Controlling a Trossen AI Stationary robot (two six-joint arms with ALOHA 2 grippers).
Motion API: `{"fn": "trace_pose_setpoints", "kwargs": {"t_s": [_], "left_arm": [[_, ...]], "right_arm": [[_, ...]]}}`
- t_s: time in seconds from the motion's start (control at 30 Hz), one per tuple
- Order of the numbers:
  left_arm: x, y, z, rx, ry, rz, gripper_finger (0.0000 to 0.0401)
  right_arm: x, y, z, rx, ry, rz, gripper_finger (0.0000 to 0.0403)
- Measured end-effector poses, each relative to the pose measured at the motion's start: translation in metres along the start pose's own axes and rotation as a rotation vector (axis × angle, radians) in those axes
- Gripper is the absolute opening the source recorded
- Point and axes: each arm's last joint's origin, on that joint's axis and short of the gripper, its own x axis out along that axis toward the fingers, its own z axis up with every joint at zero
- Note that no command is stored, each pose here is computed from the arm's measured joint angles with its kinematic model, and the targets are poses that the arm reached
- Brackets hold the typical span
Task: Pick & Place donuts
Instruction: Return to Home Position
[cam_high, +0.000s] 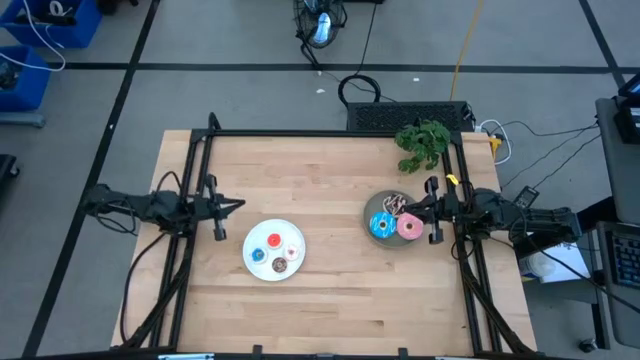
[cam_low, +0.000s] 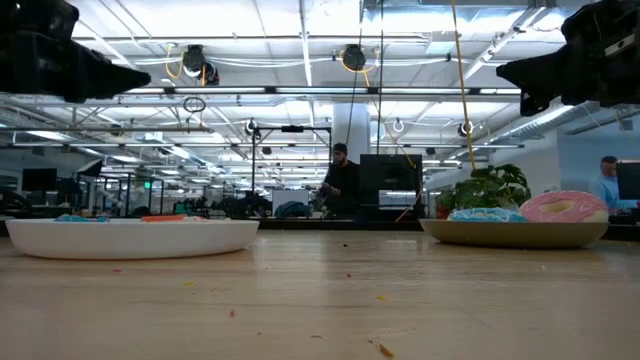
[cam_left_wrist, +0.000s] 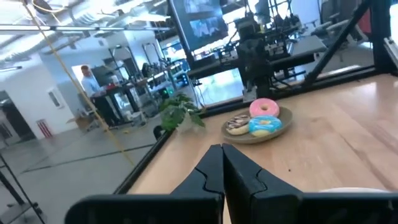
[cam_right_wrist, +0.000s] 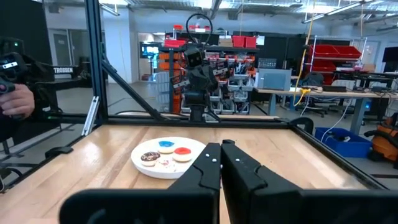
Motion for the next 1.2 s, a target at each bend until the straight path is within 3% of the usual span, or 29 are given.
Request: {"fn": "trace_pose_setpoints", "kwargs": {"t_s": [0.27,0.93,1.2], "left_arm": [[0.0011,-0.0041,-0.0062,-0.014,0.002,-0.046,0.0004],[0.0013,-0.0034,-0.0061,-0.093,-0.001,-0.020,0.0004],[0.0014,-0.0034,-0.0060,-0.093,-0.003,-0.019,0.0042]], "right_arm": [[0.0000,-0.0001,-0.0030,0.002,0.026,-0.004,0.0000],[0.0000,0.0000,-0.0035,-0.017,0.031,-0.001,0.0000],[0.0000,0.0000,-0.0035,-0.017,0.031,-0.001,0.0000]]}}
